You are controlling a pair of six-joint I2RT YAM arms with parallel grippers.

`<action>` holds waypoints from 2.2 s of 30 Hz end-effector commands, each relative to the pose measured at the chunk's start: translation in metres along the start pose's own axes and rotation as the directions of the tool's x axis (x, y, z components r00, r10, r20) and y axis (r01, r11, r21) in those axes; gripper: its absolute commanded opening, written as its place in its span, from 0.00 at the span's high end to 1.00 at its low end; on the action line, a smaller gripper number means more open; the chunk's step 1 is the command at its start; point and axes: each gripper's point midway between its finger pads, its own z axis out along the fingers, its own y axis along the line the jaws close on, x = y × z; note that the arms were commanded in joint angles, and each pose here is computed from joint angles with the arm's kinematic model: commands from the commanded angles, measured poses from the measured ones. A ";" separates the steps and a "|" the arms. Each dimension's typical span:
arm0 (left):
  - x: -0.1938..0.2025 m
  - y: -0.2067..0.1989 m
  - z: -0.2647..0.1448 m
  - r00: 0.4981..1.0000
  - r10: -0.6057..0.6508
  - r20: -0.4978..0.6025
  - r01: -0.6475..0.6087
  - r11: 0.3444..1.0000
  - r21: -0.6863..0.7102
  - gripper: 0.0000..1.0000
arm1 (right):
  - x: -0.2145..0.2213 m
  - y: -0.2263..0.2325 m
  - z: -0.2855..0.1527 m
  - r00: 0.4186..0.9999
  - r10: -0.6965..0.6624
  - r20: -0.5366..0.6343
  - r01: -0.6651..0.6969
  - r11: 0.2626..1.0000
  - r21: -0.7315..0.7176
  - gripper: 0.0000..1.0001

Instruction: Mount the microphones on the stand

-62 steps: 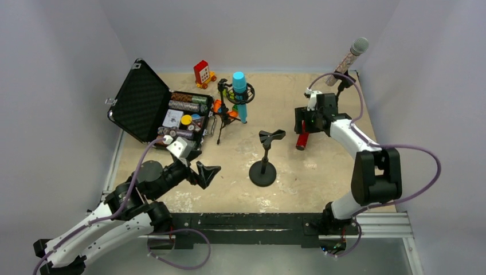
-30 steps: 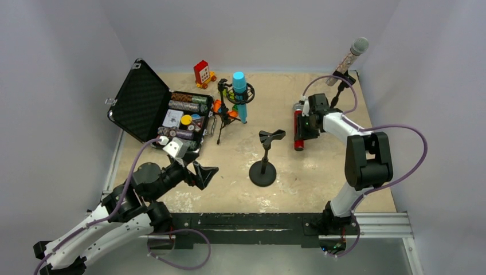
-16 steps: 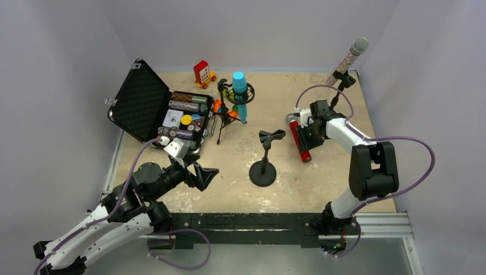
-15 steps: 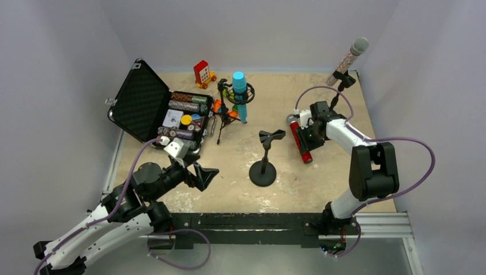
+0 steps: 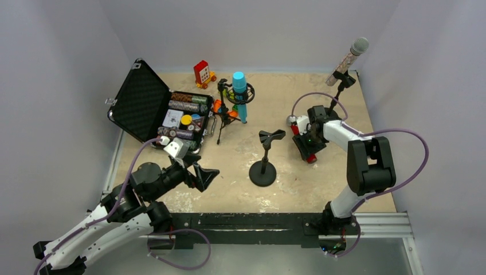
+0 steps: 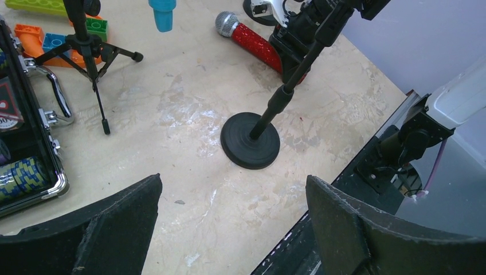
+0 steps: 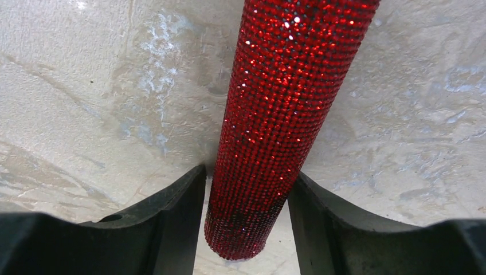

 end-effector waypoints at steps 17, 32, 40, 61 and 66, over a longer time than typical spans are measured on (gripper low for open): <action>-0.046 -0.066 -0.006 0.983 0.148 0.105 -0.174 0.931 0.319 0.02 | -0.038 0.016 -0.103 0.934 0.011 0.357 0.040 0.990 -0.136 1.00; -0.097 -0.121 0.024 0.850 0.489 0.195 -0.515 0.696 0.501 0.01 | -0.070 0.091 -0.296 0.436 -0.249 0.864 0.577 0.815 -0.056 1.00; -0.104 -0.130 0.075 0.807 0.556 0.198 -0.570 0.647 0.506 0.01 | -0.066 0.129 -0.318 0.205 -0.280 0.938 0.811 0.586 -0.002 1.00; -0.104 -0.120 0.157 0.798 0.540 0.266 -0.602 0.706 0.373 0.01 | -0.071 0.137 -0.300 0.160 -0.167 0.973 0.843 0.536 -0.046 1.00; -0.086 -0.119 0.164 0.826 0.509 0.243 -0.563 0.723 0.401 0.03 | -0.071 0.137 -0.297 0.150 -0.167 0.975 0.845 0.533 -0.039 1.00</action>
